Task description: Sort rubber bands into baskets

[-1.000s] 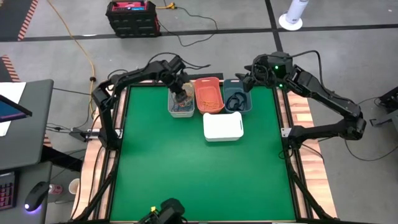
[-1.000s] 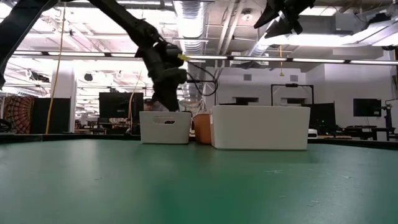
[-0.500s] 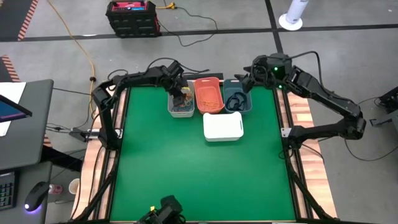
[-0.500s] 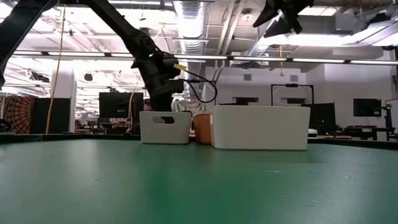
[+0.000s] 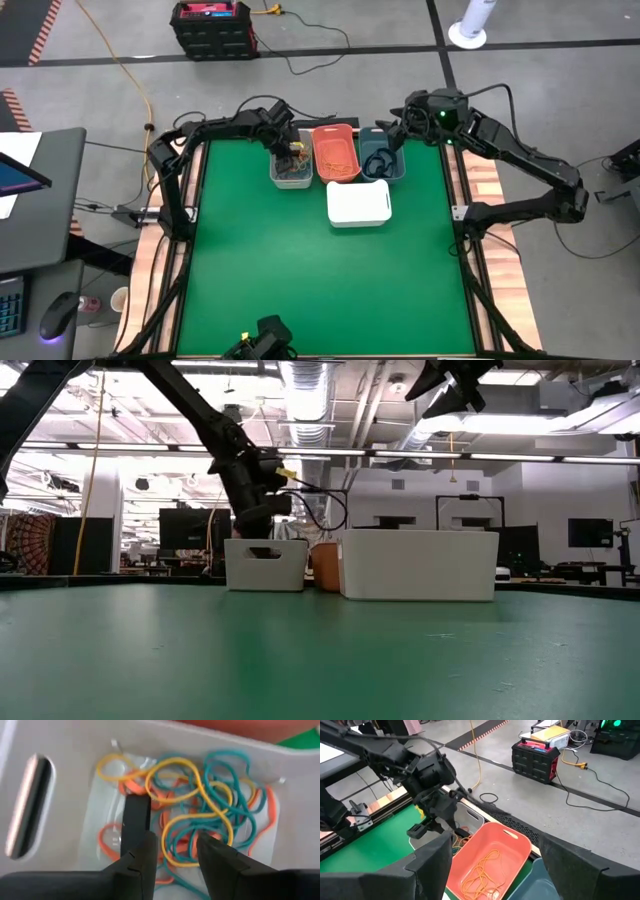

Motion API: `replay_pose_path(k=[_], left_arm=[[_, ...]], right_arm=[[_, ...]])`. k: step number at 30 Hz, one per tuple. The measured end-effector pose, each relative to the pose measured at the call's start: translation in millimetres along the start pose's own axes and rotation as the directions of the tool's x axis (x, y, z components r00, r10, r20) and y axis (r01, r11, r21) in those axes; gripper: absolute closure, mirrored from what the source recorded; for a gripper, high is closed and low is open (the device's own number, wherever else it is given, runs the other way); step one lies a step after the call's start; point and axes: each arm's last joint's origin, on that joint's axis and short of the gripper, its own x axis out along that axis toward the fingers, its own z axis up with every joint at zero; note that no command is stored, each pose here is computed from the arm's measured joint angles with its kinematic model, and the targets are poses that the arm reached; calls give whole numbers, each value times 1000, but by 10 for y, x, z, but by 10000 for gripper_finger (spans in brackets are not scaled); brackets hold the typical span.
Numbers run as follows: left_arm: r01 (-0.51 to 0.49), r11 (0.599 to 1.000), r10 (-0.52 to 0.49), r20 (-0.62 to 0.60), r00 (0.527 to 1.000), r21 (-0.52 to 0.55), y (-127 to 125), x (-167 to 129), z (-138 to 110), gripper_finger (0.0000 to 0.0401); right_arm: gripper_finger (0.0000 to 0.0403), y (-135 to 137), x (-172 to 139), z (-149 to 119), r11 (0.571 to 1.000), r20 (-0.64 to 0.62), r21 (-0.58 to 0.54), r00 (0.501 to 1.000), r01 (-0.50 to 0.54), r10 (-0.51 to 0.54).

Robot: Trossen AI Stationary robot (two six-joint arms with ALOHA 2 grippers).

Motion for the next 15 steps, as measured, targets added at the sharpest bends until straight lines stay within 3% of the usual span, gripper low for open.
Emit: replay_pose_path(k=[6,12,15], left_arm=[[-16,999,16,-14,1000,-31,-28,61,-52,308],[-29,999,29,2,1000,-34,-28,64,-29,385],[-26,999,26,1,1000,-31,-29,64,-31,397]], right_arm=[[83,5,0,21,1000,21,3,1000,-5,5],[83,9,0,38,1000,39,6,999,-9,9],[83,9,-1,39,1000,40,6,999,-9,9]])
